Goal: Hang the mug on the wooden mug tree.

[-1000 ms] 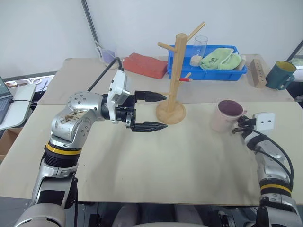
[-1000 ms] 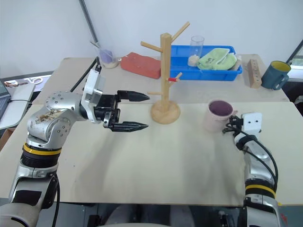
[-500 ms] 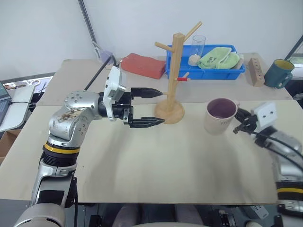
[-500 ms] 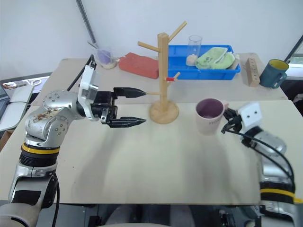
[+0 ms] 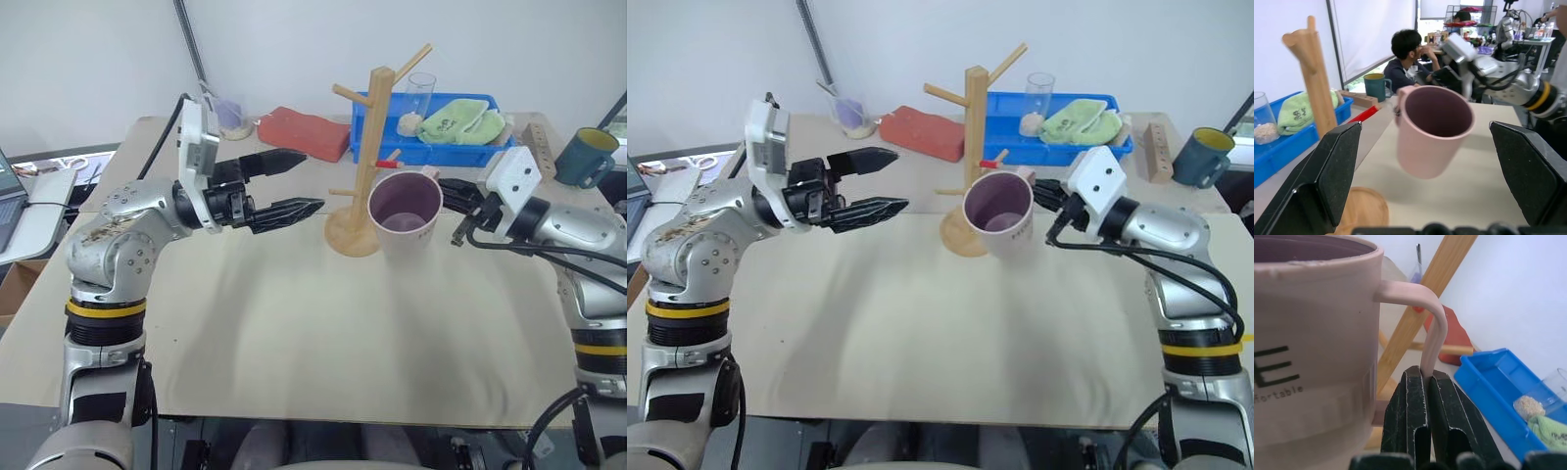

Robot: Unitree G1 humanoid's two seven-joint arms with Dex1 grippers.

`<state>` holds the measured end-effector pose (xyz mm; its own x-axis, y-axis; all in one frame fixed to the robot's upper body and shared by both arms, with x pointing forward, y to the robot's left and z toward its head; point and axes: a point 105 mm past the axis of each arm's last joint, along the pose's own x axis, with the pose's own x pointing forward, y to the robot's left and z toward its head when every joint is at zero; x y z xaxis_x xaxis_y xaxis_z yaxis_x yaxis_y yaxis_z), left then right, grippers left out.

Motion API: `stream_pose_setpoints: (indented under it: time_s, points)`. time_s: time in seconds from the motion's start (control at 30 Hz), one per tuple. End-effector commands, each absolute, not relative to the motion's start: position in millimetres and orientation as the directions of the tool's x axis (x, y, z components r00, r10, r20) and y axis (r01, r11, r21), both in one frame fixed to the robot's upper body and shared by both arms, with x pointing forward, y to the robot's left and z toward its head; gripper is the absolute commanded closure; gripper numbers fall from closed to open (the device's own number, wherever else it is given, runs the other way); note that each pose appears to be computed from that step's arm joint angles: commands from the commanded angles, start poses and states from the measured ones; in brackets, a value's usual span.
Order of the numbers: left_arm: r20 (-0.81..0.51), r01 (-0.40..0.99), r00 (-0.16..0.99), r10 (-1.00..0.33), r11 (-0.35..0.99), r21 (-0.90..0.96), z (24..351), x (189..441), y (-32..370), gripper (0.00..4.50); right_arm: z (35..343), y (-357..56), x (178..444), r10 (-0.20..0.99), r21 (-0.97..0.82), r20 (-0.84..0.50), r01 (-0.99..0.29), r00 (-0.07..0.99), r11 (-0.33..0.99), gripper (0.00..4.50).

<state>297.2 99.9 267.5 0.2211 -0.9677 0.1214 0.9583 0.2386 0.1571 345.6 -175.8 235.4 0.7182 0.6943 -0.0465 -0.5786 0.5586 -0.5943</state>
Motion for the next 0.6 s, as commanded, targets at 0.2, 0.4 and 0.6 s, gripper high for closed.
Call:
stream_pose_setpoints:
  time_s: [0.2, 0.4, 0.6]
  points:
    - [0.134, 0.951, 0.235, -0.963, 0.257, 0.171, 273.0, 289.8, 101.0, 0.0, 249.8, -175.1, 350.8, 0.711, -0.615, -0.03, -0.574, 0.703, 0.541, 4.47]
    - [0.132, 0.946, 0.249, -0.959, 0.27, 0.177, 272.3, 291.1, 101.4, 0.0, 249.9, -169.4, 360.5, 0.709, -0.611, -0.039, -0.578, 0.704, 0.54, 4.47]
    - [0.118, 0.947, 0.238, -0.964, 0.257, 0.192, 271.2, 290.6, 101.3, 0.0, 249.9, -162.9, 368.9, 0.71, -0.6, -0.046, -0.588, 0.703, 0.543, 4.47]
